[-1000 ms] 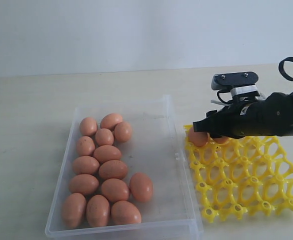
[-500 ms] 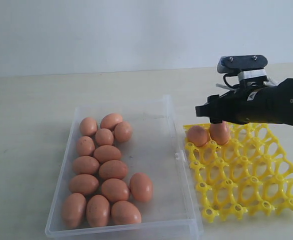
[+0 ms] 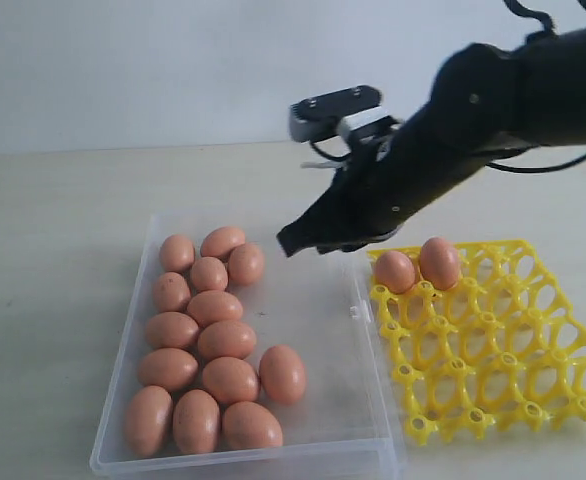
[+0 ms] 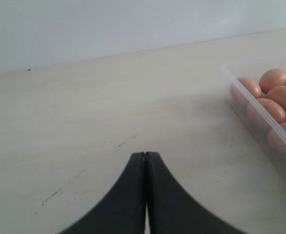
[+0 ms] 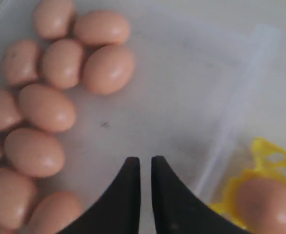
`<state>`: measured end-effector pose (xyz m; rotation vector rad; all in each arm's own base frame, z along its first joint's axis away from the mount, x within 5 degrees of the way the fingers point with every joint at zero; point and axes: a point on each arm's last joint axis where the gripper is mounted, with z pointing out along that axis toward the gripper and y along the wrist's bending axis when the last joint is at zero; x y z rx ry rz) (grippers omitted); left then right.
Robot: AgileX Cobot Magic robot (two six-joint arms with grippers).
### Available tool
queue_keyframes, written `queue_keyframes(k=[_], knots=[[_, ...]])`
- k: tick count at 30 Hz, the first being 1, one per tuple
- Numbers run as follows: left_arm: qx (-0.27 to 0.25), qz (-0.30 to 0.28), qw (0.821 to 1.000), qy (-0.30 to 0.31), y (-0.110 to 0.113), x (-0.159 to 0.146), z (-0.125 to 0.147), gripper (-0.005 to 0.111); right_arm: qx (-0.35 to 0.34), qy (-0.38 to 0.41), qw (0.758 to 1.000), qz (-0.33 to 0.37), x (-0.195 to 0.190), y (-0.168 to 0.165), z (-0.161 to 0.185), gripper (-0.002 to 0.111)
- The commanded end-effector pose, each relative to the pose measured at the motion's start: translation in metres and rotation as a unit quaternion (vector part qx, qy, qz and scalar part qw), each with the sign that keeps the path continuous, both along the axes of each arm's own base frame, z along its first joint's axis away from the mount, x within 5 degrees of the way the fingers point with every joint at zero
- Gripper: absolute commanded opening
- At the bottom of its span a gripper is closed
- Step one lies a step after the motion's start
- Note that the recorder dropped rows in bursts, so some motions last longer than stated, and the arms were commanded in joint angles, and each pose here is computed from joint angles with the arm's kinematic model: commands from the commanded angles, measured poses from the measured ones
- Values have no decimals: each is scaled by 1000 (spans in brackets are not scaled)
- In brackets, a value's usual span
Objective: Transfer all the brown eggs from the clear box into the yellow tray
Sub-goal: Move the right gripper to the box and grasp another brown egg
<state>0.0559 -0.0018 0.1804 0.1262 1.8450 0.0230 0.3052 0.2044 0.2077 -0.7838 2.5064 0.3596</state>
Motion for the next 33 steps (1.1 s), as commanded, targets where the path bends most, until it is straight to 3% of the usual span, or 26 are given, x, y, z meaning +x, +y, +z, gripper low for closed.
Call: queue_keyframes(k=[1,4,7,33], knots=[[-4,-2,1000,-8,0,0,3,0,-52,100,990,88,-8,39,-4,23],[-4,-2,1000,-8,0,0,3,0,-65,122,985,104,-9,56,-19,40],[-4,-2,1000,-8,0,0,3,0,-82,146,980,110,-14,65,-34,49],[-4,-2,1000,-8,0,0,3,0,-105,200,971,78,-17,73,-75,49]])
